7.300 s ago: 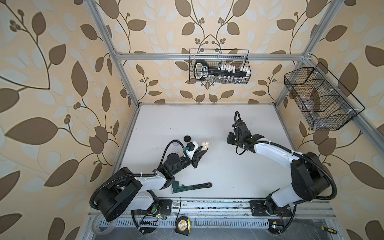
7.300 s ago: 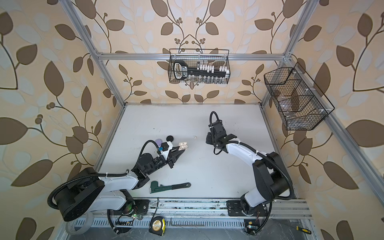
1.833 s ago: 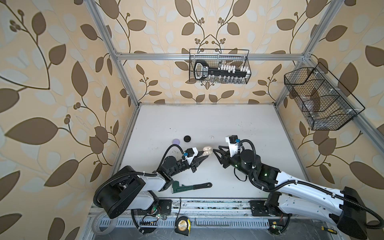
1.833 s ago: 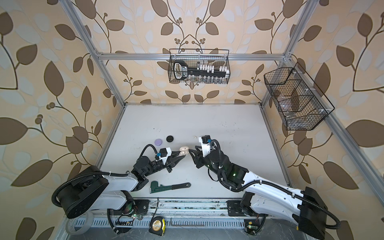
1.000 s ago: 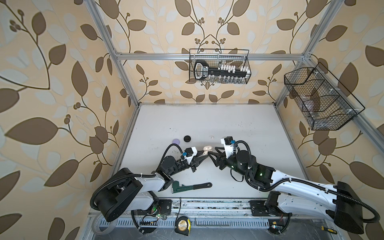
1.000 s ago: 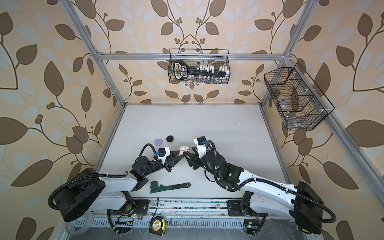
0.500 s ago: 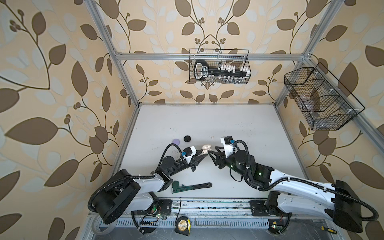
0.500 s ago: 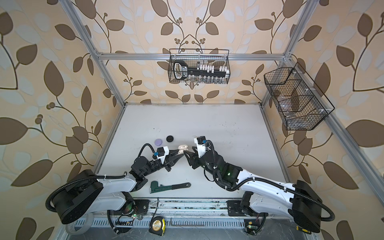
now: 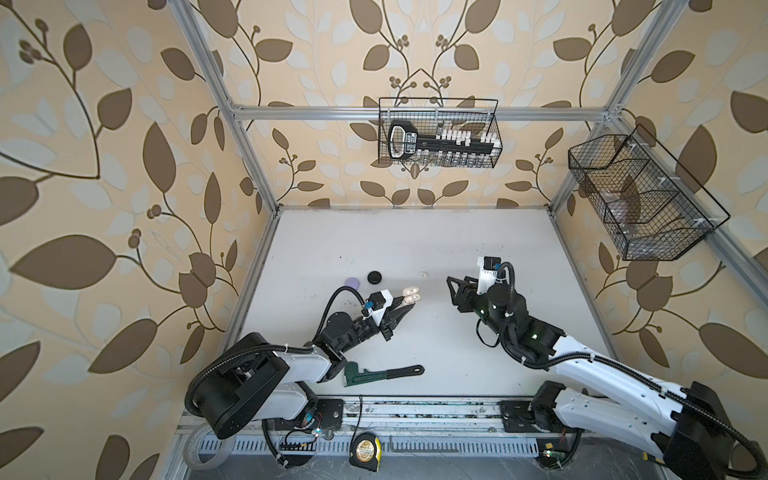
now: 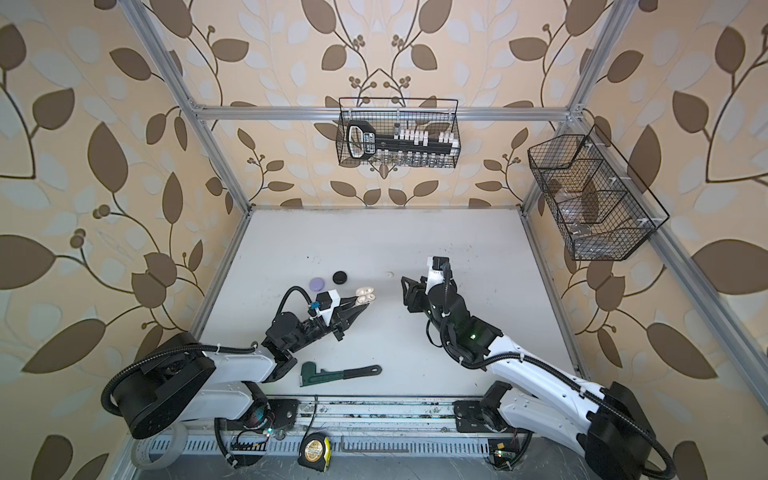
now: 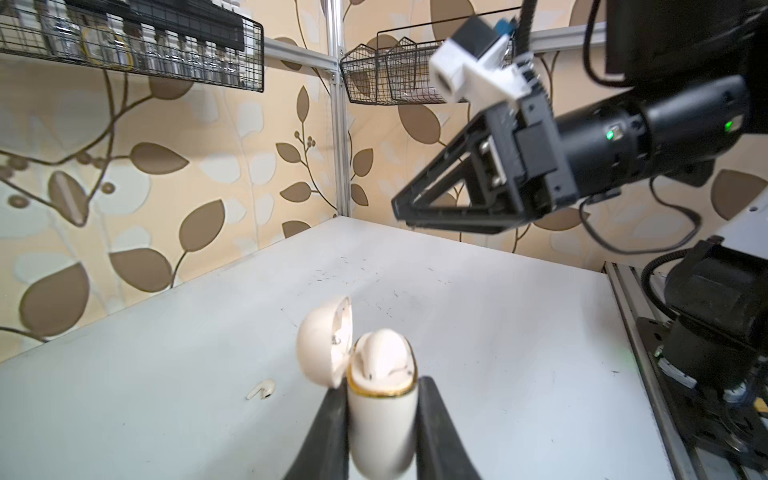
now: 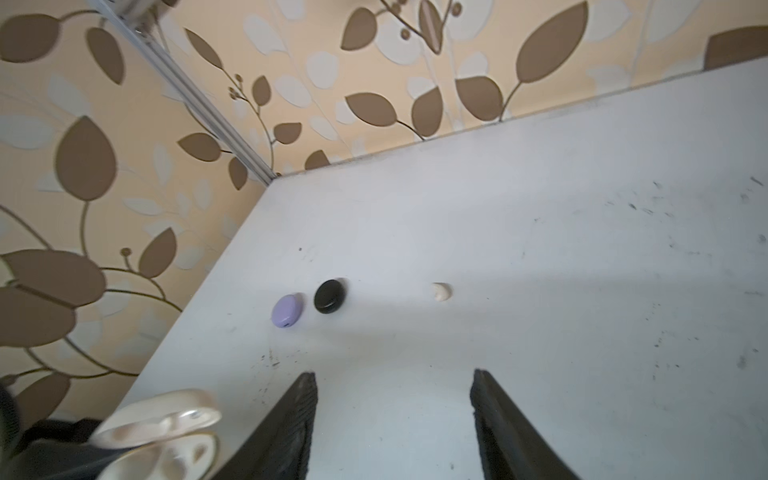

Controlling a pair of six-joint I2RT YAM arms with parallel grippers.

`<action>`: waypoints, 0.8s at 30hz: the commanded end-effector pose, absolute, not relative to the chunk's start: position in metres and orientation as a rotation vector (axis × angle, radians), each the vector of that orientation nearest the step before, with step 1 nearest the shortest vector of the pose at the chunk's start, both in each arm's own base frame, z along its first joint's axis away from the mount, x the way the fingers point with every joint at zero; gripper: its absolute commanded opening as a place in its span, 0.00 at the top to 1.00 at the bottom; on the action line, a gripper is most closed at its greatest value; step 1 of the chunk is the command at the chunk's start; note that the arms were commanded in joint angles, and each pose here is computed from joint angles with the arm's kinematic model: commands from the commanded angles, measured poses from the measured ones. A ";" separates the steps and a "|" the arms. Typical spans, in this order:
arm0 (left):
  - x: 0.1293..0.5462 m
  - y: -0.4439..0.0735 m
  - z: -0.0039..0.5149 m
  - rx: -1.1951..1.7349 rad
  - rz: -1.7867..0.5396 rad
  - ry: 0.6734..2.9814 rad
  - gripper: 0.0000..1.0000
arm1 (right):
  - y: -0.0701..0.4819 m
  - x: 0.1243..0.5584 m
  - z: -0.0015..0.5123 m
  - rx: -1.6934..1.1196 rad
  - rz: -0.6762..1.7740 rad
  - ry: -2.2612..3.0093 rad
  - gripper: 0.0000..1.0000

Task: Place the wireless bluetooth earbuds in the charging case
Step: 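Open the right gripper and draw it back from the cream case, then move the right gripper over the second white earbud on the table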

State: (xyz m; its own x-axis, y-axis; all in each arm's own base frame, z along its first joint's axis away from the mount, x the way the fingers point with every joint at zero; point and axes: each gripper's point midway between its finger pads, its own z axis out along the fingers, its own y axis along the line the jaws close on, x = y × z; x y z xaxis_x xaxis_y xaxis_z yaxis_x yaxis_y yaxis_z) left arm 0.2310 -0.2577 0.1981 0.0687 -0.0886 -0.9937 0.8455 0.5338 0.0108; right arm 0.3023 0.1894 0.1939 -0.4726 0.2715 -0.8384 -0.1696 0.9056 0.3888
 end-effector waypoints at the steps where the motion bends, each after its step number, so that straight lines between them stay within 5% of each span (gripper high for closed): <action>1: 0.232 -0.247 0.222 0.685 -0.746 1.226 1.00 | 0.202 0.314 0.165 0.041 0.486 2.174 0.40; 10: 0.231 -0.244 0.225 0.675 -0.736 1.217 1.00 | 0.245 0.378 0.079 -0.107 0.265 2.595 0.38; 24: 0.227 -0.239 0.233 0.671 -0.723 1.197 1.00 | 0.245 0.430 0.031 -0.157 0.037 2.703 0.39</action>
